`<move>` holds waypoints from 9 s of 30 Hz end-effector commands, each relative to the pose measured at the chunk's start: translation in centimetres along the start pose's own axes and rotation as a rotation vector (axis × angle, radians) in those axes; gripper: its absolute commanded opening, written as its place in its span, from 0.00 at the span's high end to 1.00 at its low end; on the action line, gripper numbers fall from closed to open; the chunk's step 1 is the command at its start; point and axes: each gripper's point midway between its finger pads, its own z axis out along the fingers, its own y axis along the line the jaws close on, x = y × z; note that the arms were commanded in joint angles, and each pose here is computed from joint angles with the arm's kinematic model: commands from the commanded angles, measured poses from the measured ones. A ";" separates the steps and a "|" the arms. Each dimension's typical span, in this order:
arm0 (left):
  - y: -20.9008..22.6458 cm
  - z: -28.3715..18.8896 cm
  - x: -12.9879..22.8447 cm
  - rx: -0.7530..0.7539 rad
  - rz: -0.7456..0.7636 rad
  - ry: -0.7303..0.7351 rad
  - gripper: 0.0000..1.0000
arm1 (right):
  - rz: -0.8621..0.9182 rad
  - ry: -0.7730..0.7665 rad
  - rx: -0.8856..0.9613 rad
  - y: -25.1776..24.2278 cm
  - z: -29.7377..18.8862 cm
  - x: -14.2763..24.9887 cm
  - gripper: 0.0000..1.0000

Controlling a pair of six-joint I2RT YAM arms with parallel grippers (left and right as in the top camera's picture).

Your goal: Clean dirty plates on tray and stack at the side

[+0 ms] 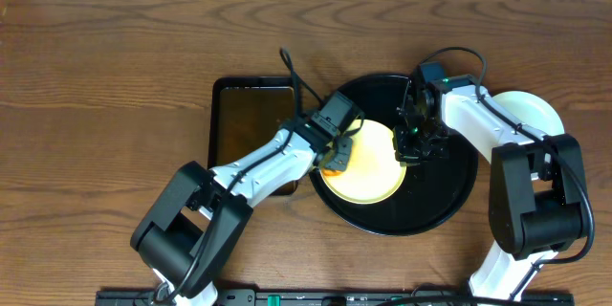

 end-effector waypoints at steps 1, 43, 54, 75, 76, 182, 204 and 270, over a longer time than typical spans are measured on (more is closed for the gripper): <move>5.0 -0.3 -1.5 -0.198 -0.039 -0.056 0.92 | 0.005 0.004 0.020 -0.1 0.1 0.3 0.99; 12.6 -9.9 -1.0 -0.271 -0.235 -0.072 0.92 | -0.059 -0.054 -0.190 2.5 1.8 -0.2 0.99; 12.6 -9.9 -1.0 -0.271 -0.235 -0.072 0.92 | -0.082 -0.202 -0.305 2.3 -2.6 -2.2 0.99; 12.6 -9.9 -1.0 -0.271 -0.235 -0.072 0.92 | -0.040 -0.640 0.503 -6.8 -15.9 -1.5 0.99; 12.6 -9.9 -1.0 -0.271 -0.235 -0.072 0.92 | -0.044 -0.642 0.540 -7.0 -16.2 -1.3 0.99; 15.1 -8.8 -1.4 -0.298 -0.166 -0.053 0.92 | 0.306 -0.493 -0.081 -12.4 -12.6 -0.9 0.68; 16.0 -10.7 -3.3 -0.291 -0.192 -0.133 0.26 | -0.069 -0.440 -0.041 -3.6 -10.7 -1.2 0.57; 14.1 -26.1 10.5 -0.117 -0.375 -0.579 0.23 | -0.255 -1.287 0.063 -1.8 -22.3 11.4 0.01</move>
